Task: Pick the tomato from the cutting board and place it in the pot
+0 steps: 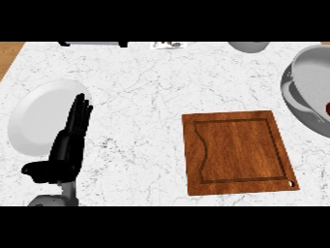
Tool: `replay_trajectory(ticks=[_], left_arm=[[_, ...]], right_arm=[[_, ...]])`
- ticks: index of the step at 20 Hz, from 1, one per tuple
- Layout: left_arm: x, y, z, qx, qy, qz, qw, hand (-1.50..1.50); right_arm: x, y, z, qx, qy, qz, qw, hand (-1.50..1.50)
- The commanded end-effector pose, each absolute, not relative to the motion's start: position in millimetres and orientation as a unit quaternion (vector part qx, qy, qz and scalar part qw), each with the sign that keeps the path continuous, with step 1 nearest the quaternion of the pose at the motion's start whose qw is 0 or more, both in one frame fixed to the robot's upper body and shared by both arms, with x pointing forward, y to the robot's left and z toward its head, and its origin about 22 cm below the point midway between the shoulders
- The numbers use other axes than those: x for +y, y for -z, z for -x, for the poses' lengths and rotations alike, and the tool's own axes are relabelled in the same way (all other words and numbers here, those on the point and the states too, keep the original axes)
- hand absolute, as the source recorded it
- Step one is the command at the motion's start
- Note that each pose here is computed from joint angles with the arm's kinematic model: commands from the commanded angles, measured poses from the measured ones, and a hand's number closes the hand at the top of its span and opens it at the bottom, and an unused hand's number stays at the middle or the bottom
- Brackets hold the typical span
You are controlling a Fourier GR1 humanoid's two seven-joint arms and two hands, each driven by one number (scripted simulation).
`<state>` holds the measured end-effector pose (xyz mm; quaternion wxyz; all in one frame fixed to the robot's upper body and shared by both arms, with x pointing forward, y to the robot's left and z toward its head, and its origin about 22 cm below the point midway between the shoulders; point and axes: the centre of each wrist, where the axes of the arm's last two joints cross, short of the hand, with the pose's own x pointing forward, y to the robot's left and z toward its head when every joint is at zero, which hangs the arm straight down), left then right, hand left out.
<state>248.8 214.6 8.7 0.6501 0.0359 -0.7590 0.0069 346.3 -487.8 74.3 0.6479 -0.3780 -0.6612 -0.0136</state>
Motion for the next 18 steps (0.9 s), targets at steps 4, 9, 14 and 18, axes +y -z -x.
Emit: replay_trajectory(ticks=[4, 9, 14, 18], left_arm=[[209, -15, -251, -0.759, -0.001, -0.028, 0.651, 0.0], [212, -20, -253, -0.761, 0.0, -0.035, 0.648, 0.0], [208, -5, -249, -0.758, -0.007, -0.023, 0.652, 0.0], [214, -21, -252, -0.765, 0.002, -0.026, 0.643, 0.0]], right_arm=[[-531, -83, -309, -0.682, 0.092, 0.369, 0.625, -1.5], [-546, -71, -285, -0.697, 0.108, 0.374, 0.602, -1.5], [-566, -77, -263, -0.711, 0.112, 0.361, 0.593, -1.5], [-579, -87, -249, -0.707, 0.113, 0.378, 0.587, -1.5]])
